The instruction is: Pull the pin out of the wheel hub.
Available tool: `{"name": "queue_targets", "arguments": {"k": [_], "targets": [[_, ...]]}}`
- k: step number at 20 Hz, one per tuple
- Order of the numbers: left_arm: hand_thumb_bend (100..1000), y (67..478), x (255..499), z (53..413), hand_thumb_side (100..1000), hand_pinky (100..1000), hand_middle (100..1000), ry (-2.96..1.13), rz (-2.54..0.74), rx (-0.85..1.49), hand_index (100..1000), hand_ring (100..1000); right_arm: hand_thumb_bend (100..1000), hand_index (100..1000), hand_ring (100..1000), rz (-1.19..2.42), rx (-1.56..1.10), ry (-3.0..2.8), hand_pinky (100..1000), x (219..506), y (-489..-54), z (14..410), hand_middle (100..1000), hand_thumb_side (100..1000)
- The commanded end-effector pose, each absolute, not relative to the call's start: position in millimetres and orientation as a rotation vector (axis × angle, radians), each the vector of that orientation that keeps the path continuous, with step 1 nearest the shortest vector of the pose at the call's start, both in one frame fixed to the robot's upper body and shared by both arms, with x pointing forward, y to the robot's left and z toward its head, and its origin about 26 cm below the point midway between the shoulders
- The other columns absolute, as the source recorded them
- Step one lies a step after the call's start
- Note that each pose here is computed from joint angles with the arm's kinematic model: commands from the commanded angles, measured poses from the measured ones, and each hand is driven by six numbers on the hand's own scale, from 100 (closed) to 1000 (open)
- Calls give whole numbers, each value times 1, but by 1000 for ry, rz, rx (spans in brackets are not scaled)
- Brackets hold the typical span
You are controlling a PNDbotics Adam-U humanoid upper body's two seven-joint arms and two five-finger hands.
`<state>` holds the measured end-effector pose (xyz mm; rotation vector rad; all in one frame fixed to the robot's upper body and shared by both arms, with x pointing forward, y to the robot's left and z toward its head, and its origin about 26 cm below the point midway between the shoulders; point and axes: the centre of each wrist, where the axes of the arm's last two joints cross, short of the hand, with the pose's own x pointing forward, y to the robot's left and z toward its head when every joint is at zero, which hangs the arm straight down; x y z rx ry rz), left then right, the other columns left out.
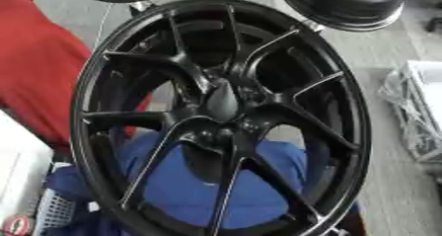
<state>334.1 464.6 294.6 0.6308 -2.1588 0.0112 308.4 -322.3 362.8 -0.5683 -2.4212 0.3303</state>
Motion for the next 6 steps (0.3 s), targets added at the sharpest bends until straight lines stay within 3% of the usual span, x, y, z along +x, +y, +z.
{"name": "queue_targets", "arguments": {"k": [1,6], "targets": [[372,447,327,308,794,738,786,-2255,102,601,803,817,100,722,740,334,-626,-2462,861,299,-325,378,668,646],[393,425,320,302,775,736,783,-2289,147,564,799,815,100,723,741,317,-636,-2471,862,298,-325,379,669,652]]}}
